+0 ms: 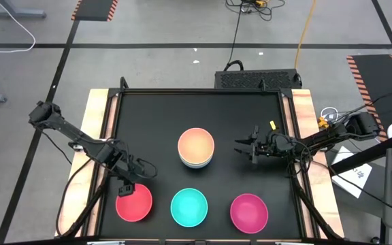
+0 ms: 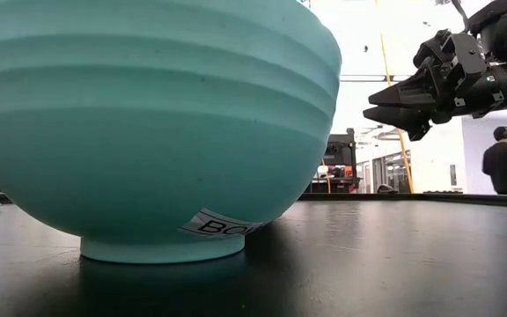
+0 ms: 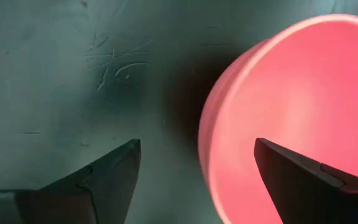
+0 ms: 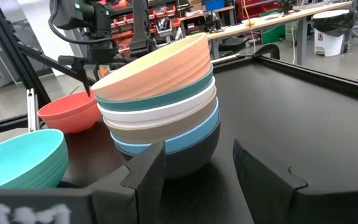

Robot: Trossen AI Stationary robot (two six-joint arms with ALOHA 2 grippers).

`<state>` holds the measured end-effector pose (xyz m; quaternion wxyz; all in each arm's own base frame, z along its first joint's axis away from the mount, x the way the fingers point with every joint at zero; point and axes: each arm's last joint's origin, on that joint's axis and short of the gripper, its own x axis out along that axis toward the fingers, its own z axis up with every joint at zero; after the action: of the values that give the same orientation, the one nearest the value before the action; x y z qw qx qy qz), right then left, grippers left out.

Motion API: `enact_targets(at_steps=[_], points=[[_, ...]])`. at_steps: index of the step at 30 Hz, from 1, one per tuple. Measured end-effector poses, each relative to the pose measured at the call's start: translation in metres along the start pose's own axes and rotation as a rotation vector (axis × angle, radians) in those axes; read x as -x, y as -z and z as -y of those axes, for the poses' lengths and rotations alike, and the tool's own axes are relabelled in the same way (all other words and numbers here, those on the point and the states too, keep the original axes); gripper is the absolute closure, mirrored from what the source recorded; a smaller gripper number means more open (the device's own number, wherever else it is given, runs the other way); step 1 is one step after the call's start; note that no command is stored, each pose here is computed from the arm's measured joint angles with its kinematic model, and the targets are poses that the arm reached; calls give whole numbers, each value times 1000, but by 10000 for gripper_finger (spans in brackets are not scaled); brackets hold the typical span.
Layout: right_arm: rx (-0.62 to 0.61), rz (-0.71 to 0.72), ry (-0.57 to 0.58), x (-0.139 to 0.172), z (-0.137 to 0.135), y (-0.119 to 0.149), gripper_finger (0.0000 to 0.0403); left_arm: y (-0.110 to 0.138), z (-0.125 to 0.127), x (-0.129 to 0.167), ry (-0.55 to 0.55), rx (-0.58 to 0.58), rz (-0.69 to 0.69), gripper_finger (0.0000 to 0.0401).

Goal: Nest bowls inside each other
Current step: Stack the red bowl on the orange bowl

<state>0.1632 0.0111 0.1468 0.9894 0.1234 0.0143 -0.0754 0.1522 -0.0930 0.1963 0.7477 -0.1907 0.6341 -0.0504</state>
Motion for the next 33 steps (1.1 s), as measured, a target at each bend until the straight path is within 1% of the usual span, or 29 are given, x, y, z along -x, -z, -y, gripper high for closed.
enact_targets(at_steps=[7,9,11,14,16,18,22,23,26,30,33], points=[[7,0,0,0,0,0,220,2,-6,-9,-28,-19,35,84],[7,0,0,0,0,0,220,2,-6,-11,-31,-24,48,96],[8,0,0,0,0,0,220,0,-6,-12,-16,-47,66,117],[8,0,0,0,0,0,220,-1,-5,-14,1,-61,90,165],[8,0,0,0,0,0,220,-2,-5,-15,14,-67,106,207],[8,0,0,0,0,0,220,-3,-4,-15,21,-77,115,255],[12,0,0,0,0,0,220,-4,-2,-15,57,-84,117,367],[12,0,0,0,0,0,220,-5,-3,-15,56,-85,116,382],[16,-1,0,0,0,0,220,-7,-2,-14,68,-98,136,386],[19,-12,3,0,0,1,220,-10,3,-12,116,-180,162,393],[21,-21,5,0,1,2,220,-17,8,-4,139,-225,192,392]])
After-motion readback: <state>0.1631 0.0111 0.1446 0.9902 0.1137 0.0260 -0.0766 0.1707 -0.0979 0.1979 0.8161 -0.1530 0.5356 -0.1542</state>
